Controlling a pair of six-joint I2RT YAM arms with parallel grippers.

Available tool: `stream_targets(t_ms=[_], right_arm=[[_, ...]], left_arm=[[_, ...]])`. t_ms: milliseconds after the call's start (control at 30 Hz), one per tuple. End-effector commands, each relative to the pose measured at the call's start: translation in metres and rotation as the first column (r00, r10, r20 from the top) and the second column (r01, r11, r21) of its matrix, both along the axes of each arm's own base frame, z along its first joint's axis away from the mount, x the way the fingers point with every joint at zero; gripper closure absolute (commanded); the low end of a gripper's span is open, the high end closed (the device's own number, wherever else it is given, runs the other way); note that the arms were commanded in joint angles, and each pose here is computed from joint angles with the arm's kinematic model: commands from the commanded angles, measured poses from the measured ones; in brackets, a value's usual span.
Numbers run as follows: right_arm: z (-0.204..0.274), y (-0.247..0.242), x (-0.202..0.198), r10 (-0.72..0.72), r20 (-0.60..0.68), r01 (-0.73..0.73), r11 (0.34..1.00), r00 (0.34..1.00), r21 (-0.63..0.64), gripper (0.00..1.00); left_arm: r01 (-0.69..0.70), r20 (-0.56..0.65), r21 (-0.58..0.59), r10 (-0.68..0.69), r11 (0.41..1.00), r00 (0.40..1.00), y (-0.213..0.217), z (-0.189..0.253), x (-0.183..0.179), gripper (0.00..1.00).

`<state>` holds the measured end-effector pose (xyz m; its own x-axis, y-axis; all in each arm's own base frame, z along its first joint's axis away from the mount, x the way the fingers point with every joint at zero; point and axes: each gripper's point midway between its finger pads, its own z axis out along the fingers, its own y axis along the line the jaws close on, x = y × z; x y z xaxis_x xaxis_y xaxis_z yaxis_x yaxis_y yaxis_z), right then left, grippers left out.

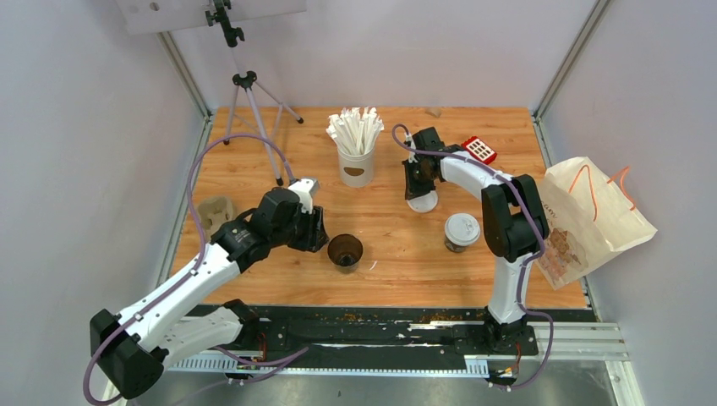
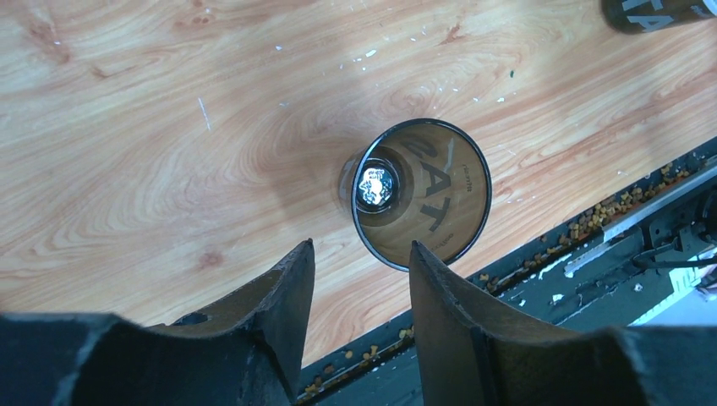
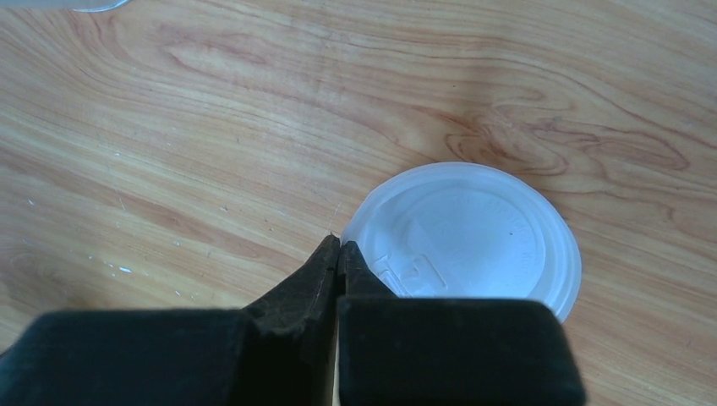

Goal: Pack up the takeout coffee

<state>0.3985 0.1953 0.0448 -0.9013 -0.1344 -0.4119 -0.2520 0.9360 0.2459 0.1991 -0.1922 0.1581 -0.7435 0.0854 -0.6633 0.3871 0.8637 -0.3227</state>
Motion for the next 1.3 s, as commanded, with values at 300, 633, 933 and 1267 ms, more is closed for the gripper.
stream_targets(t_ms=[300,633,933,1267], right_arm=[[0.040,-0.002,-0.002,-0.008,0.054,0.007,1.000,0.998,0.025,1.00],[0.066,-0.003,-0.023,0.037,0.089,-0.043,0.997,0.995,0.065,1.00],[0.054,-0.003,-0.007,0.016,0.102,-0.018,1.000,0.995,0.017,0.76],[0.024,0.005,0.009,-0.033,0.081,0.037,0.998,0.996,-0.044,0.72]], left_arm=[[-0.045,0.102,0.040,0.041,0.998,0.994,0.020,0.034,0.004,0.41],[-0.045,0.098,0.039,0.041,0.998,0.994,0.022,0.036,0.001,0.40],[-0.057,0.116,0.028,0.053,0.998,0.992,0.028,0.043,-0.003,0.38],[-0.066,0.133,0.005,0.065,0.998,0.989,0.033,0.050,-0.009,0.37]])
